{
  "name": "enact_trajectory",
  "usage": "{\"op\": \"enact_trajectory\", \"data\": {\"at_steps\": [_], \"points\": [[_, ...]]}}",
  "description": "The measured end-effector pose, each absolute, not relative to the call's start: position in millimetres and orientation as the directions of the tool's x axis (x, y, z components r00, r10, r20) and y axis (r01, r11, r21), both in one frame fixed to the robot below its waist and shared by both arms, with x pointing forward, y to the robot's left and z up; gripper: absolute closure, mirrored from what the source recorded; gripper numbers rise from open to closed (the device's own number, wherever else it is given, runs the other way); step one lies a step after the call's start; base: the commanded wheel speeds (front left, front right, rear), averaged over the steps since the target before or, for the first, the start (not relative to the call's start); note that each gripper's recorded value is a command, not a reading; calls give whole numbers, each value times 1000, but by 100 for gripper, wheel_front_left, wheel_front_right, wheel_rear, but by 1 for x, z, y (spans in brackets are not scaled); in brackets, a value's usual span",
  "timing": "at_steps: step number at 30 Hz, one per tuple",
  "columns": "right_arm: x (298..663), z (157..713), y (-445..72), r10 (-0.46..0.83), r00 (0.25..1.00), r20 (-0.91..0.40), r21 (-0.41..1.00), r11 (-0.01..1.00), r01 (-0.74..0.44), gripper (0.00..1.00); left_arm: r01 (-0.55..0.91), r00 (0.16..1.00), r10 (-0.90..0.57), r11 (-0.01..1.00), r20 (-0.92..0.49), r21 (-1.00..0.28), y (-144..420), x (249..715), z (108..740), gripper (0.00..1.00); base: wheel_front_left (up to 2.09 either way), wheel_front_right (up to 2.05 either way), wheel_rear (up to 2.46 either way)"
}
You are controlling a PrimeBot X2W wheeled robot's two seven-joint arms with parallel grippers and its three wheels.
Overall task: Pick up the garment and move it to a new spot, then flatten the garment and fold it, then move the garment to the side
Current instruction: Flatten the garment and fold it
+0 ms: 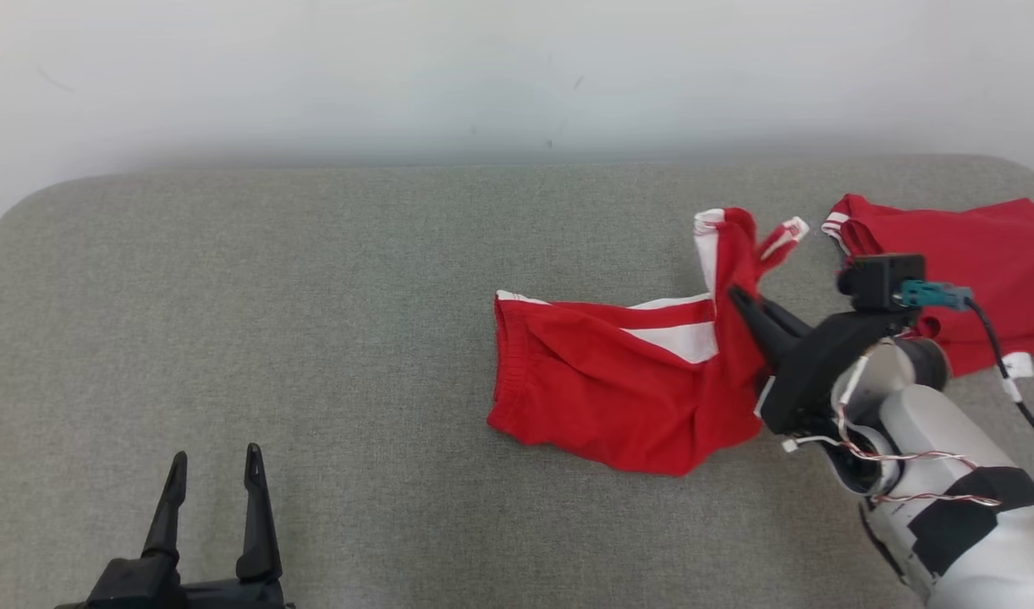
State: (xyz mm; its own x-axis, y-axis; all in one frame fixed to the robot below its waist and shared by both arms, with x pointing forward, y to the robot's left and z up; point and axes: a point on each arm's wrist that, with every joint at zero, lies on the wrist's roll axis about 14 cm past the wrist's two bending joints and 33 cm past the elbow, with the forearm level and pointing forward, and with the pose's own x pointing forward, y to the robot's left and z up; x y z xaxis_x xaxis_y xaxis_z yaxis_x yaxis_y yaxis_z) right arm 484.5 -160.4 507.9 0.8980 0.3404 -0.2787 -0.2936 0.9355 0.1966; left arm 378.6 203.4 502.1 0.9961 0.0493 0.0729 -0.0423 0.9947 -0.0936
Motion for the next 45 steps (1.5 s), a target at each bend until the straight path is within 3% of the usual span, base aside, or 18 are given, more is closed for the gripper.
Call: {"op": "enact_trajectory", "data": {"at_steps": [12, 22, 35, 36, 37, 45], "points": [[481, 521, -35, 581, 779, -234, 316, 804, -504, 100, -56, 996, 65, 990, 62, -131, 205, 376, 500, 0, 0, 0, 0], [481, 472, 10, 601, 718, -350, 373, 793, -482, 100, -94, 994, 102, 984, 45, -149, 215, 376, 495, 0, 0, 0, 0], [472, 450, 21, 591, 718, -368, 410, 796, -445, 100, -82, 996, 87, 986, 32, -147, 212, 379, 491, 0, 0, 0, 0], [472, 452, 21, 590, 725, -355, 410, 795, -446, 43, -79, 996, 85, 986, 33, -146, 212, 379, 491, 0, 0, 0, 0], [472, 454, 21, 589, 732, -342, 413, 794, -446, 0, -77, 996, 82, 987, 33, -143, 211, 379, 492, 0, 0, 0, 0], [471, 487, 22, 597, 775, -209, 402, 774, -488, 0, -74, 996, 80, 989, 45, -126, 214, 375, 495, 0, 0, 0, 0]]}}
